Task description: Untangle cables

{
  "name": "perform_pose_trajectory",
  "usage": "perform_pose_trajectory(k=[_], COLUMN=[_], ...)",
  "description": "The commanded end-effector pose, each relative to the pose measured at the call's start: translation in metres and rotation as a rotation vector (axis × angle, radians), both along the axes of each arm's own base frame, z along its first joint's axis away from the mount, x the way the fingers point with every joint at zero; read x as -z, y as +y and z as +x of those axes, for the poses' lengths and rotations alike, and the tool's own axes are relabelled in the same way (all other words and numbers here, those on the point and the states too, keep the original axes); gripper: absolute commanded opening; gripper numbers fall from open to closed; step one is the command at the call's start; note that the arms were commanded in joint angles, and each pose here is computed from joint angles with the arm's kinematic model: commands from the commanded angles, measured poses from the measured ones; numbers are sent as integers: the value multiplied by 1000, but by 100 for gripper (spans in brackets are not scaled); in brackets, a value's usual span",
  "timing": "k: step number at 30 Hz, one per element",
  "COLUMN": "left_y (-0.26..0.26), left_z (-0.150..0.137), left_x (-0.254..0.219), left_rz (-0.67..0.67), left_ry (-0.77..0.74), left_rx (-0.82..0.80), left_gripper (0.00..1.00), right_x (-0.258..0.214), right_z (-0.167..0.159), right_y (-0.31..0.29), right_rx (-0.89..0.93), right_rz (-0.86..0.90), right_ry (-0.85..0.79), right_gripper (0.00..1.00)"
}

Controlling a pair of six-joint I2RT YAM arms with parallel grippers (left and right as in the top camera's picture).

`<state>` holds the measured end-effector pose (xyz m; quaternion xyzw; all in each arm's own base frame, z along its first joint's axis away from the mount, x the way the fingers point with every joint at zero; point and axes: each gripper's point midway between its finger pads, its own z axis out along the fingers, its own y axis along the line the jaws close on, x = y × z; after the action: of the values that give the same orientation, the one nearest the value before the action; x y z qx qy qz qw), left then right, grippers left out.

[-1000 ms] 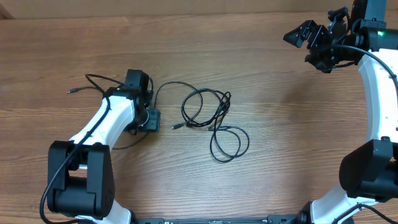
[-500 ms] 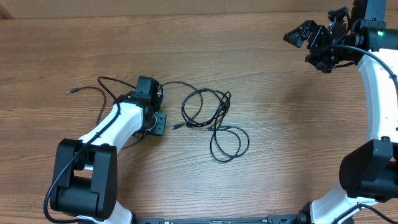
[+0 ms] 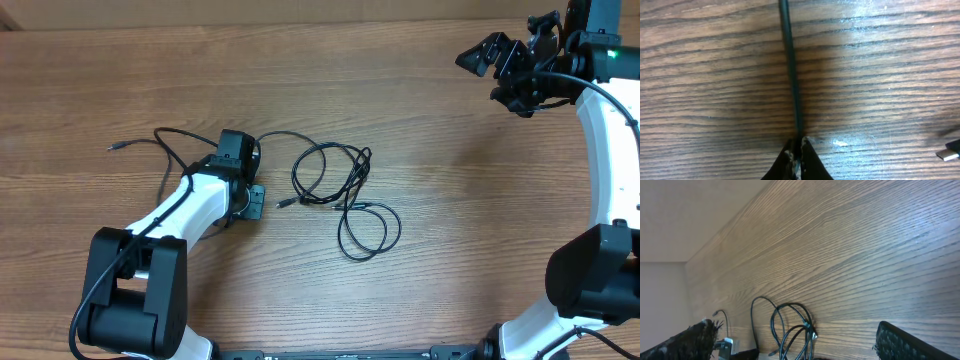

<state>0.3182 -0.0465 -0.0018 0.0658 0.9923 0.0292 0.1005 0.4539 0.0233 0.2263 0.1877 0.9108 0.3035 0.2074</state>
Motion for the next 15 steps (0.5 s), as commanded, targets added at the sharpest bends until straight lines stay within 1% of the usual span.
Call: perform_pose_trajectory(k=[1, 3, 5, 7, 10, 13, 15], left_y=[6, 5, 1, -6, -17, -28, -33], left_z=[-14, -7, 9, 30, 65, 101, 117], left_x=[14, 9, -4, -24, -67, -127, -162], left_rz=[7, 1, -23, -78, -186, -321, -389], left_ry=[50, 33, -3, -43, -119, -219, -278], left_rx=[-8, -10, -17, -34, -79, -106, -110], left_gripper=[4, 4, 4, 4, 4, 4, 4], right_x=[-17, -17, -17, -17, -17, -17, -17], right_z=[-2, -2, -2, -2, -2, -2, -2], right_y=[-1, -1, -1, -1, -1, -1, -1], right_rx=[-3, -3, -3, -3, -3, -3, -3], right_rz=[-18, -18, -18, -18, -18, -18, -18], right_ry=[-48, -48, -48, -48, -48, -48, -48], right_gripper=[100, 100, 100, 100, 100, 100, 100])
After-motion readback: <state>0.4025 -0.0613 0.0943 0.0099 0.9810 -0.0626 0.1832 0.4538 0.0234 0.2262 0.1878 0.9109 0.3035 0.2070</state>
